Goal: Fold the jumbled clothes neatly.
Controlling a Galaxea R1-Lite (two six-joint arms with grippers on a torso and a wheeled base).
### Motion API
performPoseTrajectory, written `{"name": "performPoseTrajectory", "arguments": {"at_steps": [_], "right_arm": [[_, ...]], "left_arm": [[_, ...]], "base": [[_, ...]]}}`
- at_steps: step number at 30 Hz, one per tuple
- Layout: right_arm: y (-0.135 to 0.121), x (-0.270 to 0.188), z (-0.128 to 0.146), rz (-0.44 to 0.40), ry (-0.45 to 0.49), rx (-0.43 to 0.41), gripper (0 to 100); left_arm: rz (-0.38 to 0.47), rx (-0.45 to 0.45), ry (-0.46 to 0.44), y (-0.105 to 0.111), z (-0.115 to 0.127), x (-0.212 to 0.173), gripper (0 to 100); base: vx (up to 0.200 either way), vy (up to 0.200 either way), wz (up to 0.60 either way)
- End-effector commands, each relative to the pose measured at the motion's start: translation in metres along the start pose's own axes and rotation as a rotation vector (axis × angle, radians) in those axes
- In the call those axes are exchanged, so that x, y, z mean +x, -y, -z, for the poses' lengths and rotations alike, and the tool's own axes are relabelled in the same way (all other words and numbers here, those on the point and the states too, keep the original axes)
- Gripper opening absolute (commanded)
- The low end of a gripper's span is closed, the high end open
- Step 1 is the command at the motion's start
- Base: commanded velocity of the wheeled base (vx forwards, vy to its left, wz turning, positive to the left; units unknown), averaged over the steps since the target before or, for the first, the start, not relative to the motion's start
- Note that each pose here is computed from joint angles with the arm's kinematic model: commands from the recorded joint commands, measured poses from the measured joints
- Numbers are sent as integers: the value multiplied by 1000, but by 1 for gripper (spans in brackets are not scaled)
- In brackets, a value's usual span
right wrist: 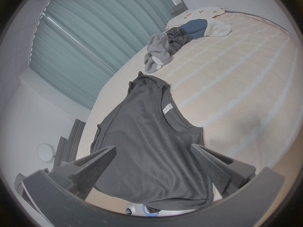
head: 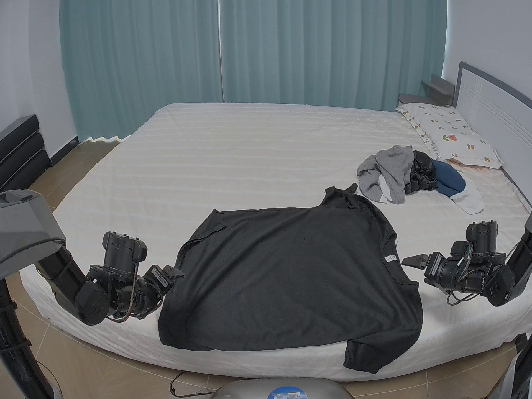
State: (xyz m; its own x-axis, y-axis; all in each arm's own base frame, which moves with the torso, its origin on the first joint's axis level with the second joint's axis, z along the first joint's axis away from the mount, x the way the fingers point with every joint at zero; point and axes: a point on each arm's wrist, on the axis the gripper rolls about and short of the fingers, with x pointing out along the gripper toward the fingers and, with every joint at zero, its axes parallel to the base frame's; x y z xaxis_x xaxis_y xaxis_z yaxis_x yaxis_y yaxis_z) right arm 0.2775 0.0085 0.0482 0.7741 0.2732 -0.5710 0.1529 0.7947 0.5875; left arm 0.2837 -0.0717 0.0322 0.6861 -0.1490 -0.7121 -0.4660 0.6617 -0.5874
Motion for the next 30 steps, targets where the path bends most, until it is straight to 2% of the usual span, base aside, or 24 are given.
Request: {"name": "performPoseTrajectory", "arguments": {"at_steps": [1,4,13,15,25,30], "right_arm": [[0,0,0,1,-2,1,100],[0,0,1,-1,-2,-1,100],[-2,0,2,-6,-5,-4,100],[-2,0,2,-6,-5,-4,100],[-2,1,2,-5,-7,-3,100],[-2,1,2,-5,-7,-2,100]], "left_arm": [[1,1,1,0,0,0,100],[1,-5,6,0,-2,1,100],[30,-4,21,8,-6,2,100],[40,-4,26,11,-8,2,100],[133,-2,82,49,-29,27,100],[131,5,68,65,-32,56,100]], "base": [[0,0,0],[0,0,0],[200,0,0],[0,0,0],[0,0,0],[0,0,0]]}}
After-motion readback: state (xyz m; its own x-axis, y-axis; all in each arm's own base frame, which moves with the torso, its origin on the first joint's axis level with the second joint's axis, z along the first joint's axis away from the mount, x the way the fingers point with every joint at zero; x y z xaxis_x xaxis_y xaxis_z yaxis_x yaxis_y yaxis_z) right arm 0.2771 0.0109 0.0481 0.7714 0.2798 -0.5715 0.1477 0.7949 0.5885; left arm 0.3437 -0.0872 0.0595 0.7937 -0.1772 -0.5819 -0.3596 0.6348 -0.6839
